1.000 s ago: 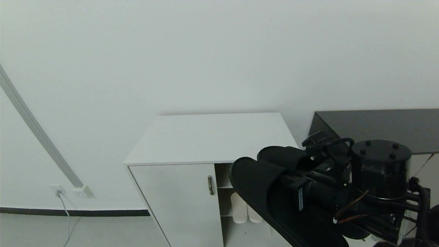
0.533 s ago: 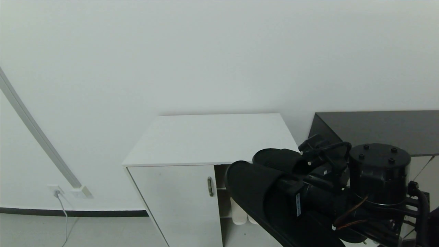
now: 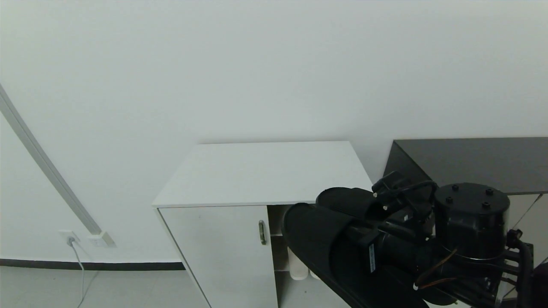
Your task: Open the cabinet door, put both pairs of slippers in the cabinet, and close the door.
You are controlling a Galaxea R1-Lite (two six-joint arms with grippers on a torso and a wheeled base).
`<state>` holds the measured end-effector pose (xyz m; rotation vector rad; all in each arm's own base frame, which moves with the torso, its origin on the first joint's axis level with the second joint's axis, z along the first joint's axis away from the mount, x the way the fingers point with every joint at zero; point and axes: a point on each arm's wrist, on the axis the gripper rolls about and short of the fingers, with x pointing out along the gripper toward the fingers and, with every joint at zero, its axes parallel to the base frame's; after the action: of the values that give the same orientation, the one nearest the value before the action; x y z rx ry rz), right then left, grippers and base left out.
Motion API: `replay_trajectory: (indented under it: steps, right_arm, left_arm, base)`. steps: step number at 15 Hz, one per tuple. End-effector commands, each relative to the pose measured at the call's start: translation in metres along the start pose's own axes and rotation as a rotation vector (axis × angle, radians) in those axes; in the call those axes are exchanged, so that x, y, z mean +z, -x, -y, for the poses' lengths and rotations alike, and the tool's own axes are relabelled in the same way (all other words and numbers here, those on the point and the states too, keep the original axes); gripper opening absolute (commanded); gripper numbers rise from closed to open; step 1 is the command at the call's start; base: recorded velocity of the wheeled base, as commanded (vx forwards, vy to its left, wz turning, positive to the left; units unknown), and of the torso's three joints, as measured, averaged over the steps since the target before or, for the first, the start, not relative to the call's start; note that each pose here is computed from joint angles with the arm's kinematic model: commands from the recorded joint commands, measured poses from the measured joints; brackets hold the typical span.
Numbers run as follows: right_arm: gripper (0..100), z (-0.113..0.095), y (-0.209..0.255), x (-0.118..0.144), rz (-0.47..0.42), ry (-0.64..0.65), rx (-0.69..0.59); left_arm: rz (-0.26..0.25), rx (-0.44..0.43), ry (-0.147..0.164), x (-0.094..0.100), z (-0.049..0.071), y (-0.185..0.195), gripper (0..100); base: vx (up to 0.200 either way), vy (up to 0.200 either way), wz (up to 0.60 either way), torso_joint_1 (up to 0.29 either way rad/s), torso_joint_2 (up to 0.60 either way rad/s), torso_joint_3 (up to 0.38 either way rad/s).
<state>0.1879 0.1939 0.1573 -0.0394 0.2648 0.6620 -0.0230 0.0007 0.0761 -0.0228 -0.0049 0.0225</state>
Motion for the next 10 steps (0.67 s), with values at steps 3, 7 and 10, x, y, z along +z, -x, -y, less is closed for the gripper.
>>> replay_trajectory:
  steps: [3,7,10]
  right_arm:
    - [0,-0.0001,-0.0011,-0.0017,-0.008,0.001,0.0]
    - [0,-0.0006,-0.0024,-0.003,-0.012,0.002,0.001]
    - [0,-0.0019,-0.0022,-0.0031,-0.013,0.003,0.006]
  left_arm:
    - [-0.002,0.0,0.0,0.0,0.0,-0.0001,0]
    - [-0.002,0.0,0.0,0.0,0.0,-0.0001,0]
    - [-0.002,0.0,0.0,0.0,0.0,-0.0001,0]
  base:
    - [0.0,0.0,0.0,-0.142,0.33,0.176]
    - [0.0,0.0,0.0,-0.192,0.45,0.253]
    - [0.0,0.0,0.0,-0.232,0.56,0.315]
